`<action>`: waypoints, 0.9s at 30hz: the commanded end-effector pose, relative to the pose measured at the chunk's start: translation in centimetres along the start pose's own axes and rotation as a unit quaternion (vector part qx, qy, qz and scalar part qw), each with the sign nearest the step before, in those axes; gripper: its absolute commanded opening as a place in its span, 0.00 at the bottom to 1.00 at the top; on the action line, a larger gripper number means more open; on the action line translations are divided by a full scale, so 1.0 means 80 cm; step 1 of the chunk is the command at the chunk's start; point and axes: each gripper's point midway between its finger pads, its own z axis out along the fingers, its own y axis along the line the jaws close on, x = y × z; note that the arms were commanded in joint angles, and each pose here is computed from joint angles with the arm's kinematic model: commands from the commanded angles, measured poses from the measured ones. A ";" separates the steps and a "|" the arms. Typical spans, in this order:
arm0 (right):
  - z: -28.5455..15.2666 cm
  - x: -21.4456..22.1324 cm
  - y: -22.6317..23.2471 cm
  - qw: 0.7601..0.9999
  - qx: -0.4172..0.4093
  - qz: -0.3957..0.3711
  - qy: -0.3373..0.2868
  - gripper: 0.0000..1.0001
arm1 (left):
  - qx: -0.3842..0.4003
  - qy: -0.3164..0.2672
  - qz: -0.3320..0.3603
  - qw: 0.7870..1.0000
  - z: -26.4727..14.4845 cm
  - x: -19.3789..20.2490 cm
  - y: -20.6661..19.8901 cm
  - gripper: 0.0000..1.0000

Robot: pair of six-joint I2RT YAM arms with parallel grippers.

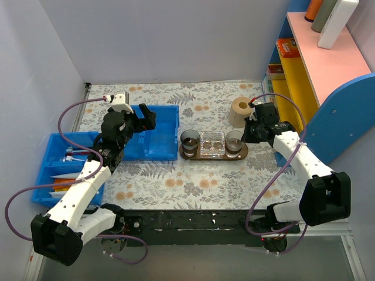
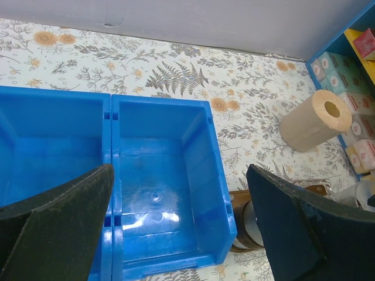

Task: Prepare toiletry sets of a toothbrush and toothpaste on the tray

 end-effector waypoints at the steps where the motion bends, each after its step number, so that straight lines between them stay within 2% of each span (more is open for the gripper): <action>1: -0.006 -0.043 0.017 0.998 -0.022 -0.011 -0.055 0.01 | 0.006 -0.011 0.007 1.000 -0.002 -0.007 -0.002 0.98; 27: -0.001 -0.046 -0.001 0.998 0.015 -0.038 -0.049 0.01 | 0.012 -0.007 0.008 1.000 0.000 -0.005 -0.005 0.98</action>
